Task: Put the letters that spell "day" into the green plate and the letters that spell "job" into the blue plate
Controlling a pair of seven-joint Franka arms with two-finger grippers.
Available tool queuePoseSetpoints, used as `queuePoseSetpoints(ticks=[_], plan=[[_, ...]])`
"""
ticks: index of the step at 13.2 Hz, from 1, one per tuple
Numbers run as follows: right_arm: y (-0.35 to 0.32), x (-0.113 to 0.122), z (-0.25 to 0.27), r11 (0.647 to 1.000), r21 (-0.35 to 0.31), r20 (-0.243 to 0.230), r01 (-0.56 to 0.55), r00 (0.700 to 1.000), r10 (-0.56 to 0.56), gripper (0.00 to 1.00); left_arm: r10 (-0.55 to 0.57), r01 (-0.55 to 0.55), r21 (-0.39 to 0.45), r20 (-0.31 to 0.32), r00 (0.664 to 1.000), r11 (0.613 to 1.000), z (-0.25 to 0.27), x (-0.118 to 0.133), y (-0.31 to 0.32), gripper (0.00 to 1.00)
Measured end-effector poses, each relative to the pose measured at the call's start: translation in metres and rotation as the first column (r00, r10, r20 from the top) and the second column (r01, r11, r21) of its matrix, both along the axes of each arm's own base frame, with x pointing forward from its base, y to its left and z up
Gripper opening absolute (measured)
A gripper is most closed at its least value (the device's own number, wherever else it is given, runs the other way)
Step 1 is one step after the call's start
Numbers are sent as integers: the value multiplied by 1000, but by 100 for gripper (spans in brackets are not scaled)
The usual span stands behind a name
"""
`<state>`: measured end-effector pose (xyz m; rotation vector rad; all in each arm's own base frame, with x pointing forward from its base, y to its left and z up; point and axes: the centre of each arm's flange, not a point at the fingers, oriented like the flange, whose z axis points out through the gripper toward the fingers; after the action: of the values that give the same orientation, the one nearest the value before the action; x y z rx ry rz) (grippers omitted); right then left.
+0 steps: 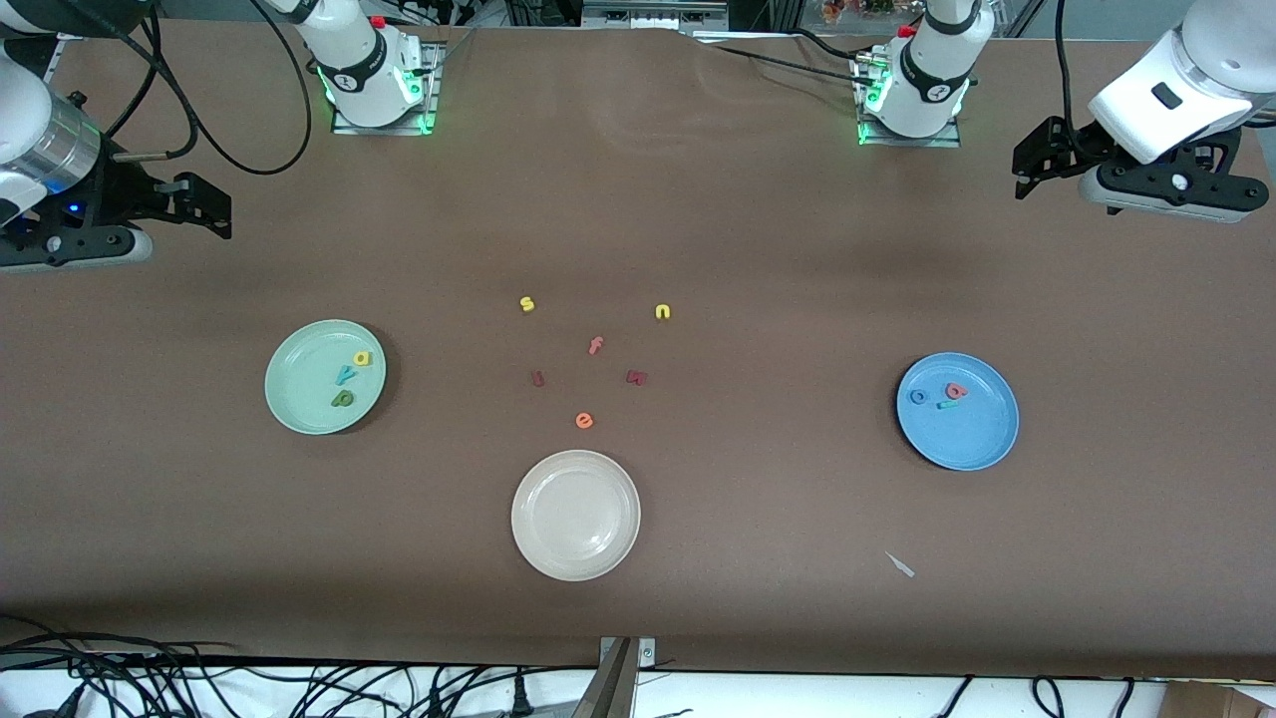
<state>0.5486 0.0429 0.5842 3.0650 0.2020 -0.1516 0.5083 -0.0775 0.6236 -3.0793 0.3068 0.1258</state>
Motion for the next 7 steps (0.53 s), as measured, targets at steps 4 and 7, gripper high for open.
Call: queuePoseSetpoints(ticks=[4,7], plan=[[-4,2,-2,1000,0,1,7,1000,-7,100,28,-28,-15,0,1000,1000,1,4,13,100],[-4,2,-2,1000,-1,2,7,1000,-7,100,62,-62,-41,7,998,997,3,20,29,100]])
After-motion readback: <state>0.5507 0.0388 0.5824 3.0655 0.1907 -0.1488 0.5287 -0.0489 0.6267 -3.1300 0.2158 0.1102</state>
